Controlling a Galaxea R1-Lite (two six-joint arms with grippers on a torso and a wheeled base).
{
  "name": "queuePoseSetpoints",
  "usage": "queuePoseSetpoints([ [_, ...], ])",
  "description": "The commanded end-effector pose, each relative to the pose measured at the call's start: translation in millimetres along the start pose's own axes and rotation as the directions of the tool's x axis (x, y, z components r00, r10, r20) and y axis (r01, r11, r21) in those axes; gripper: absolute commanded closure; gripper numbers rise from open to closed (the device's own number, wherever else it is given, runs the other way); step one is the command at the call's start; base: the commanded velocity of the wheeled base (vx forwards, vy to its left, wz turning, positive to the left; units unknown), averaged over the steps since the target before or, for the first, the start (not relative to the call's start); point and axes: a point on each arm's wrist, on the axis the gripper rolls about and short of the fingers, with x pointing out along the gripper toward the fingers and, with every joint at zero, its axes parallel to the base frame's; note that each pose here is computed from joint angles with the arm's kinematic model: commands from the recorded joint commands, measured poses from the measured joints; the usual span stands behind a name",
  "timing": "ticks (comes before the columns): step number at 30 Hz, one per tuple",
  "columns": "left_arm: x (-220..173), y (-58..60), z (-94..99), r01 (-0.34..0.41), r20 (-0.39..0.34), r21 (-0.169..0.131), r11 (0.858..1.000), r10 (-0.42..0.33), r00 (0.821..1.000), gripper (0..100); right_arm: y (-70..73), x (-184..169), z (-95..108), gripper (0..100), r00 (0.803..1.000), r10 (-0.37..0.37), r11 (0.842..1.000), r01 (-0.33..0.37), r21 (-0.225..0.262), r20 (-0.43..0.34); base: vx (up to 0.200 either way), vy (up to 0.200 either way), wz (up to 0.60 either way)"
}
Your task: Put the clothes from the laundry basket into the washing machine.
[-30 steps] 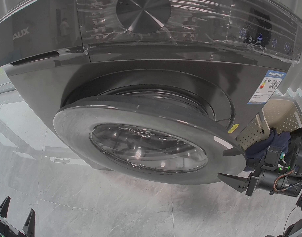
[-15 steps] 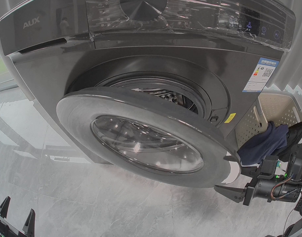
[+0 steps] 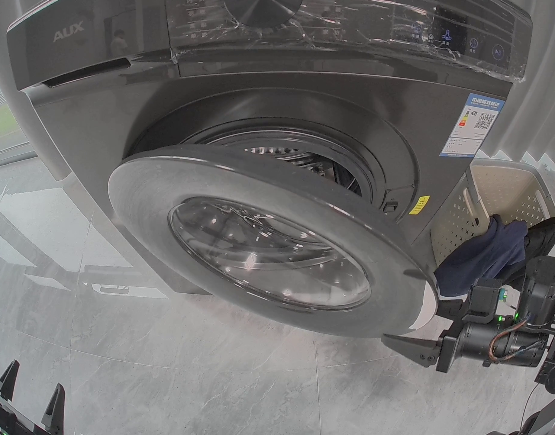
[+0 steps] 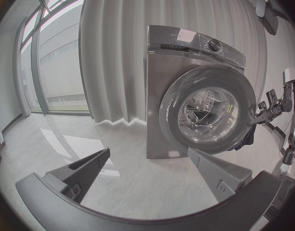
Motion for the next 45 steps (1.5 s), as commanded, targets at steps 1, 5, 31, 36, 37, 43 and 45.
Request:
queuePoseSetpoints([
  [1,0,0.1,-5.2,-0.001,-0.001,0.0,1.0,0.001,1.0,0,4.3,0,-15,0,0.997,0.02,1.0,-0.019,0.006,-0.07,0.0,0.0,0.0],
  [5,0,0.1,-5.2,-0.001,-0.001,0.0,1.0,0.001,1.0,0,3.8,-8,-26,0,0.995,0.012,1.0,-0.011,0.006,-0.104,0.0,0.0,0.0],
  [31,0,0.1,-5.2,-0.001,-0.001,0.0,1.0,0.001,1.0,0,-61.3,14,-12,0,0.955,-0.295,0.952,0.297,0.077,-0.029,0.0,0.0,0.0],
  [36,0,0.1,-5.2,-0.001,-0.001,0.0,1.0,0.001,1.0,0,-53.1,18,-10,0,0.966,-0.257,0.963,0.258,0.074,-0.017,0.0,0.0,0.0],
  [37,0,0.1,-5.2,-0.001,-0.001,0.0,1.0,0.001,1.0,0,-51.7,19,-11,0,0.968,-0.252,0.965,0.253,0.073,-0.021,0.0,0.0,0.0],
  [43,0,0.1,-5.2,-0.001,-0.001,0.0,1.0,0.001,1.0,0,-28.3,11,-33,0,0.983,-0.149,0.987,0.156,0.051,-0.11,0.0,0.0,0.0],
  [45,0,0.1,-5.2,-0.001,-0.001,0.0,1.0,0.001,1.0,0,-18.0,7,-36,0,0.988,-0.096,0.994,0.102,0.038,-0.12,0.0,0.0,0.0],
])
